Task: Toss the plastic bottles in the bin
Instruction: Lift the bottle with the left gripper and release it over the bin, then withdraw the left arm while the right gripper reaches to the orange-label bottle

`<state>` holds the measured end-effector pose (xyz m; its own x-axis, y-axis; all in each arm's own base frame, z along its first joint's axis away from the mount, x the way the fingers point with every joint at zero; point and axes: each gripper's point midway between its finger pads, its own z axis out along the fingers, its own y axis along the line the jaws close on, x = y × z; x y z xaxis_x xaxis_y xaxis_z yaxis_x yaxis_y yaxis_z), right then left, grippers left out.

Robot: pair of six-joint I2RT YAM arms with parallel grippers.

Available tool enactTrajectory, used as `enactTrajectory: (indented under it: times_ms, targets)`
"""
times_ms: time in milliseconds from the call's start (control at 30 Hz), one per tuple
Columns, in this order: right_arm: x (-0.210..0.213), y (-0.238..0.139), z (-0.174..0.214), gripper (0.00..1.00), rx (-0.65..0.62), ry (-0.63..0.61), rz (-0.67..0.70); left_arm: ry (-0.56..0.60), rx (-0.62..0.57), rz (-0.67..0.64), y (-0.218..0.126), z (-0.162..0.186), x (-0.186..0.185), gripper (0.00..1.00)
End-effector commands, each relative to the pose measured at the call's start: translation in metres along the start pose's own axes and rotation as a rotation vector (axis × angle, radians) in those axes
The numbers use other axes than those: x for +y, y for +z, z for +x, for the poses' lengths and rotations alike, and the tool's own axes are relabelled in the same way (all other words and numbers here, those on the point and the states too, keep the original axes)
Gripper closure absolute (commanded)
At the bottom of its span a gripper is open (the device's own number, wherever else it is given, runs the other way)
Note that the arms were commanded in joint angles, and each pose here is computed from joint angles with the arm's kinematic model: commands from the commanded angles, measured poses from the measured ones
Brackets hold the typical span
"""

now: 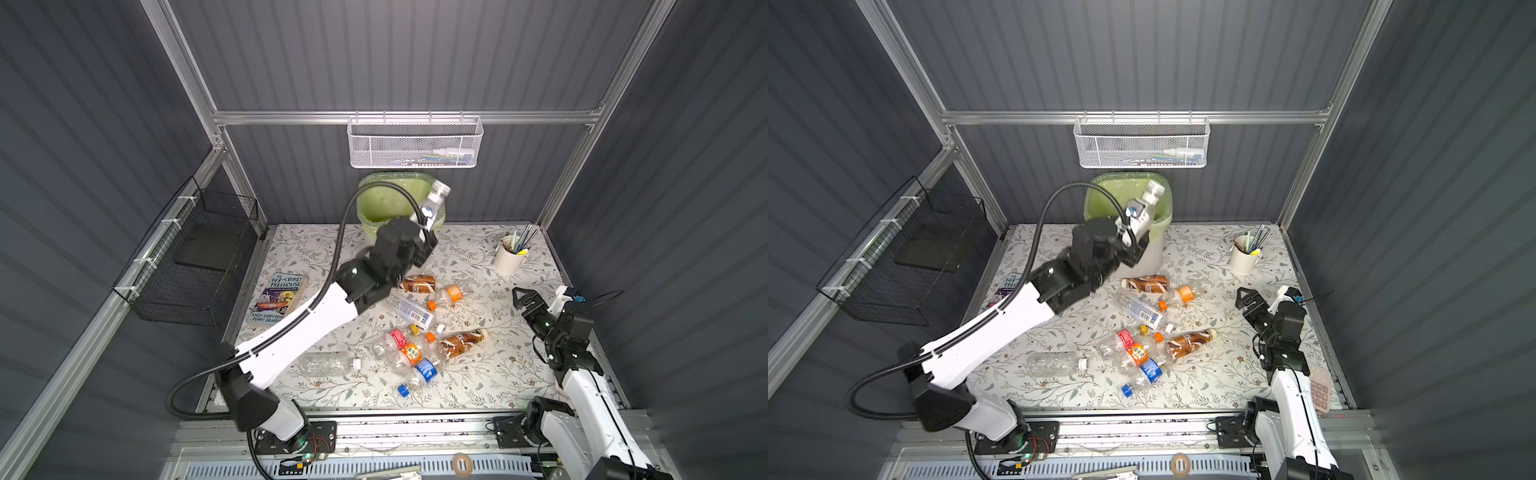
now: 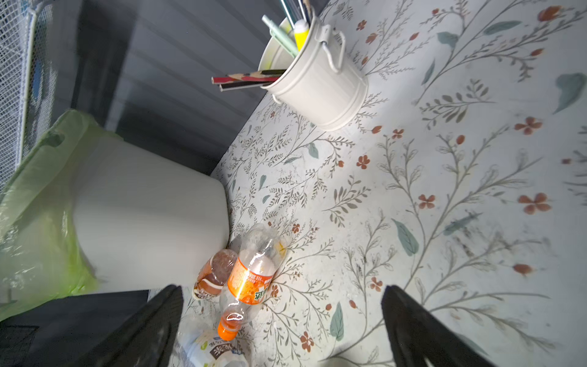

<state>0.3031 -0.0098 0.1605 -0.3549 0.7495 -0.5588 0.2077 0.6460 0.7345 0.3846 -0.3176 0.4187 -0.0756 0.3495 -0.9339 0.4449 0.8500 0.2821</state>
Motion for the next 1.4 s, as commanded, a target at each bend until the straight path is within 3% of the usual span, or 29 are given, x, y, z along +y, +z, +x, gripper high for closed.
enactTrajectory:
  times_ms: [0,33,133,300,533,867,1367]
  targets:
    - [0.024,-0.004,-0.004,0.01,0.027,-0.055,-0.06,-0.052,0.146,0.055,0.052,0.022,0.025,0.27]
    - [0.026,-0.005,-0.003,0.01,0.037,-0.07,-0.057,-0.052,0.18,0.052,0.061,0.026,0.028,0.26]
    - [0.024,-0.012,-0.005,0.01,0.035,-0.111,-0.015,-0.052,0.165,0.059,0.064,0.017,0.028,0.01]
    - [0.022,-0.016,-0.005,0.01,0.022,-0.109,0.0,-0.092,0.016,-0.005,0.03,-0.006,0.049,0.0]
    - [0.018,-0.012,0.005,0.01,0.059,-0.094,0.012,-0.119,0.008,-0.055,-0.006,0.01,0.063,0.0]
    - [0.021,0.0,0.023,0.01,0.1,-0.105,0.083,-0.243,0.112,-0.104,-0.044,0.103,0.061,0.0]
    - [0.055,0.062,0.079,0.01,0.251,-0.026,0.125,-0.306,0.265,-0.361,-0.088,0.212,0.095,0.0]
